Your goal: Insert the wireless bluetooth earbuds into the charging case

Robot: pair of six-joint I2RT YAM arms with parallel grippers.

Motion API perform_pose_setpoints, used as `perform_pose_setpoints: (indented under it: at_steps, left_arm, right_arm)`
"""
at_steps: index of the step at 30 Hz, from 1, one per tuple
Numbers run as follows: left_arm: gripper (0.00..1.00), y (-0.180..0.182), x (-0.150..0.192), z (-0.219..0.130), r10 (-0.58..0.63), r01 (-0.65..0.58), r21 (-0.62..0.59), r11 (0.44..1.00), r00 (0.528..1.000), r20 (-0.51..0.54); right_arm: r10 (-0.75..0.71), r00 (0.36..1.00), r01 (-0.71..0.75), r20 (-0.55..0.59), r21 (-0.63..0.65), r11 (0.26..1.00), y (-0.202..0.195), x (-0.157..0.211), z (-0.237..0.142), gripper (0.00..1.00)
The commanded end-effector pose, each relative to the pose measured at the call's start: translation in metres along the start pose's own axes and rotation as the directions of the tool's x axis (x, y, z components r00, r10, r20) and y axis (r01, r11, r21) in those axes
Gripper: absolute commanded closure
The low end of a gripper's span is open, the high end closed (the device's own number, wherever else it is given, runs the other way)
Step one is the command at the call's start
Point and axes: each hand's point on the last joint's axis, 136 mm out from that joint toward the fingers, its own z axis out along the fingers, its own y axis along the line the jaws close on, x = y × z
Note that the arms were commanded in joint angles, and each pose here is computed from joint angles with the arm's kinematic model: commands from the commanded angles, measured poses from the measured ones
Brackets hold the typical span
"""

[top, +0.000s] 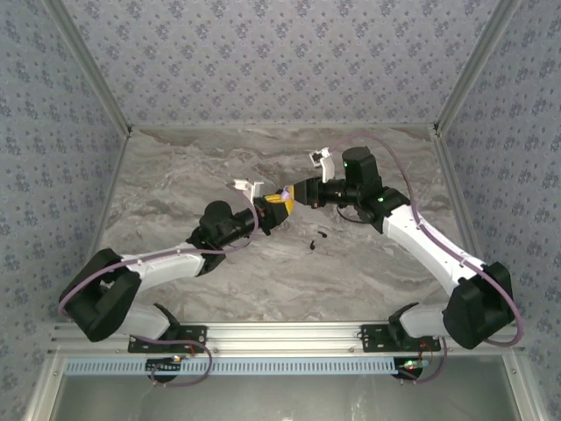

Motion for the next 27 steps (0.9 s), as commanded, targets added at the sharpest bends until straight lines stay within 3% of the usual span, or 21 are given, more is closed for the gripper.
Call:
perform_pose_setpoints:
  at_steps: [1, 9, 17, 27]
  left_arm:
    - [0.81, 0.014, 0.003, 0.004, -0.039, 0.041, -0.044, 0.998, 0.999, 0.031]
    - [0.81, 0.054, 0.041, 0.007, -0.119, 0.114, -0.162, 0.980, 0.993, -0.024]
    - [0.81, 0.086, 0.078, 0.009, -0.191, 0.164, -0.261, 0.951, 0.978, -0.080]
    - [0.81, 0.096, 0.079, -0.006, -0.136, 0.081, -0.358, 0.930, 0.982, -0.133]
  right_arm:
    - [0.054, 0.994, -0.052, -0.098, 0.025, 0.998, -0.019, 0.037, 0.011, 0.80]
    - [0.156, 0.969, -0.139, -0.191, 0.103, 0.985, -0.061, 0.090, 0.028, 0.80]
    - [0.241, 0.943, -0.201, -0.230, 0.184, 0.962, -0.098, 0.119, 0.044, 0.80]
    - [0.325, 0.904, -0.227, -0.277, 0.332, 0.915, -0.143, 0.145, 0.060, 0.80]
